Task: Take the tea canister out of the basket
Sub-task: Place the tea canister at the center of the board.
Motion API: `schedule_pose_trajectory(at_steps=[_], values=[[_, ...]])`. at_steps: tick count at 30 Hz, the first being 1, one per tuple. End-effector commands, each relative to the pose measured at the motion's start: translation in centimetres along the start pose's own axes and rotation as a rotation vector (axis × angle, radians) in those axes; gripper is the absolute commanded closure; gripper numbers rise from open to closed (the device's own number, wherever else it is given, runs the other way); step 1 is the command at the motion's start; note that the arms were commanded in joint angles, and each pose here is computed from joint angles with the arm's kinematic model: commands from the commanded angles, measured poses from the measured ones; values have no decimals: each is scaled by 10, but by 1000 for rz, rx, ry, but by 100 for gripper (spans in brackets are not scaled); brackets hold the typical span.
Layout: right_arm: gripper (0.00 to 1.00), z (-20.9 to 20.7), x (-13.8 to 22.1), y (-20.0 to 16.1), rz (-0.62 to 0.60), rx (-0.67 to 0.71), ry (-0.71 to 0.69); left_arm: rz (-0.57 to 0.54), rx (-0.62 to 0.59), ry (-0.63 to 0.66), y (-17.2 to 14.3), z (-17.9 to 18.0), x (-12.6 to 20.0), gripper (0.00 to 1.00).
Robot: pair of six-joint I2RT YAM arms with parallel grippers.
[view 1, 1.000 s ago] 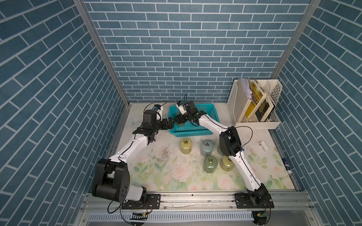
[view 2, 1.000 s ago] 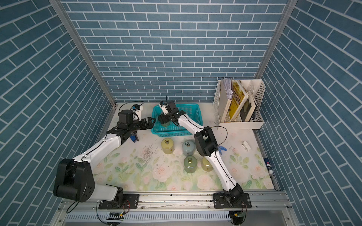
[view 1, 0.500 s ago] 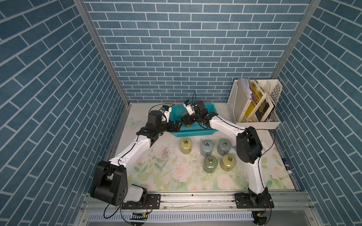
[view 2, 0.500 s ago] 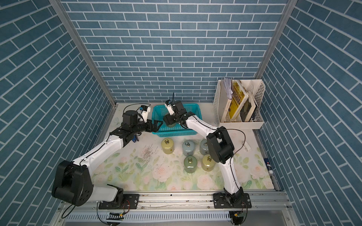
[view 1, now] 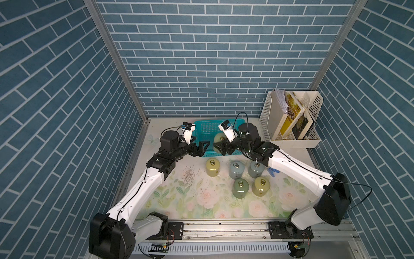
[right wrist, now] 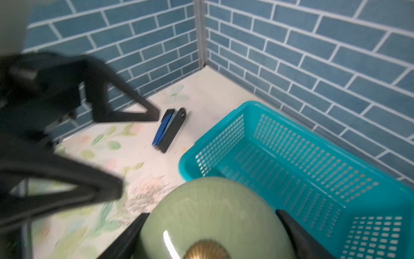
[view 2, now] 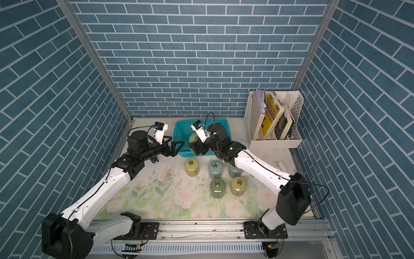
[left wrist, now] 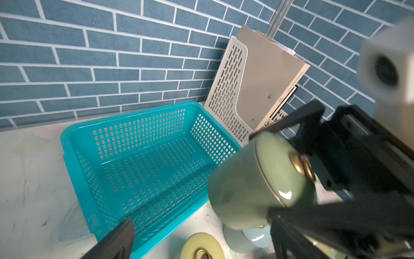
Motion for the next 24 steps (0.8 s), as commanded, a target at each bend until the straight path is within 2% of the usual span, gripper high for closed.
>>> schedule_pose_trajectory(at_steps=[1,8,15,24], values=[[100,30,15,-6,-32,63,51,50,25,-23,-21,-4,4,0],[100,65,25,-57,-12,0,98,55,44,22,-40,-4,11,0],[100,73,-1,-106,89,-11,25,53,76,61,-56,2,5,0],[100,74,-30,-125,111,-16,8,63,79,96,-62,6,-1,0]])
Point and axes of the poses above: each gripper's point midway between its finger pads, its own x axis back along the fingers, its own z axis along the line the jaws close on, y = z × x, the point moved 9 cm from there along x, back along the fingers, and after that the axes turned 4 degrees about -x, right-handed, at the moved point
